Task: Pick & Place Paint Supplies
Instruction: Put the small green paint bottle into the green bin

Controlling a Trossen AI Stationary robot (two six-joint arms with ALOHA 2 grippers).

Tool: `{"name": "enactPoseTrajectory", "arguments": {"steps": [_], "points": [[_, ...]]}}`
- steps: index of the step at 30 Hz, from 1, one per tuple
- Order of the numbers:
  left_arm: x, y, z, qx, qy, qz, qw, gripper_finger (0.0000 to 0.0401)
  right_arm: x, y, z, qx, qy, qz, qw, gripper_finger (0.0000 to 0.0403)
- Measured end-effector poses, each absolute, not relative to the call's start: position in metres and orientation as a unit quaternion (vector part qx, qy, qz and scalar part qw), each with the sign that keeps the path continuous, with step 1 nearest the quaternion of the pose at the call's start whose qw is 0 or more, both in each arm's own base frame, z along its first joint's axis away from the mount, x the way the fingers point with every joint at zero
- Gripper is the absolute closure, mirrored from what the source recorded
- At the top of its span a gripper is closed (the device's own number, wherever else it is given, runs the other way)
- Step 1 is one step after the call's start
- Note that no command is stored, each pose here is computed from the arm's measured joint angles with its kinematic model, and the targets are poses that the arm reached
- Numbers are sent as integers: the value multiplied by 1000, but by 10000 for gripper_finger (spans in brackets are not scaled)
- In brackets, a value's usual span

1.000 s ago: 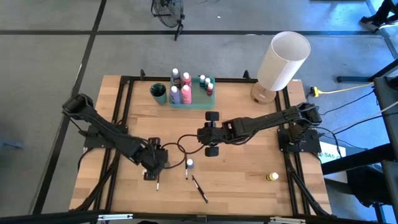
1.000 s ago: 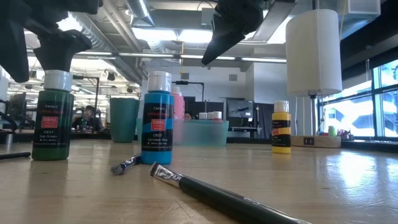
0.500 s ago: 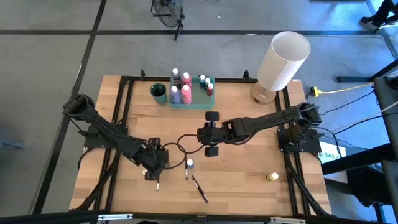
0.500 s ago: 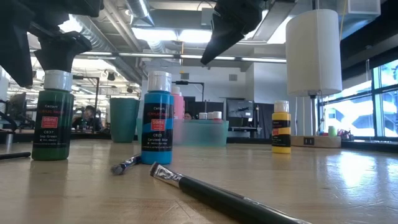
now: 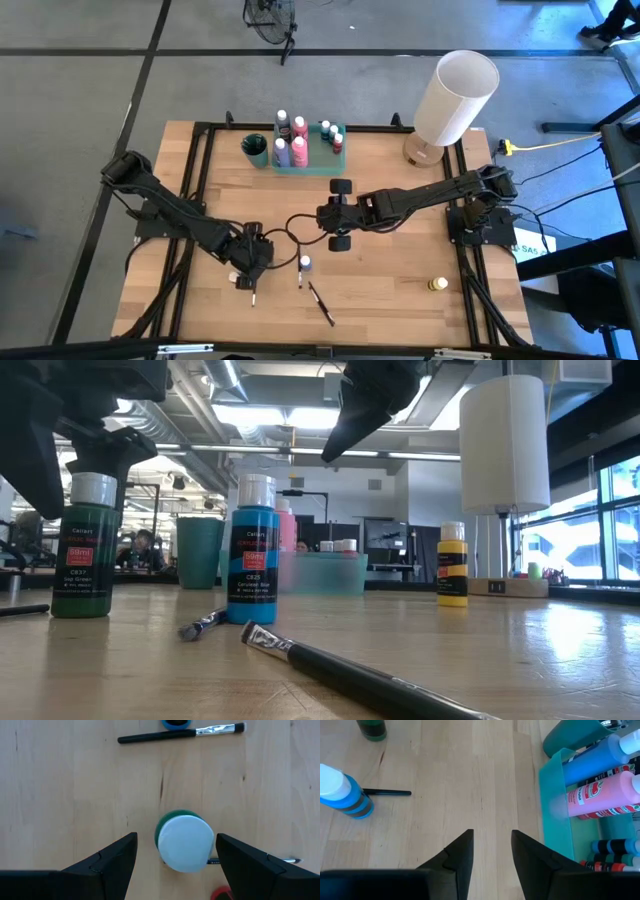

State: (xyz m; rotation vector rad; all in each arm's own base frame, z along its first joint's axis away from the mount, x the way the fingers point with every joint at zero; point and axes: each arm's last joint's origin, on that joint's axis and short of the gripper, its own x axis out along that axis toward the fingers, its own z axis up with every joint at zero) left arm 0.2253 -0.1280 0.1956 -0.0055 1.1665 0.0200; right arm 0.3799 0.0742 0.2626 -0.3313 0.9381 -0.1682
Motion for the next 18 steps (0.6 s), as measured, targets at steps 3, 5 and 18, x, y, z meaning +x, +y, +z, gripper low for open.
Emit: {"name": "enactPoseTrajectory", "arguments": {"steps": [3,5,18], "points": [[226,-128,196,-2,548,10,836,134,380,74,263,-159,449,-81,875,268],[226,-128,192,-5,544,8,839,134,380,74,263,-159,450,-80,875,268],[220,-120,175,-37,534,-3,845,134,380,74,263,-159,449,-81,875,268]]}}
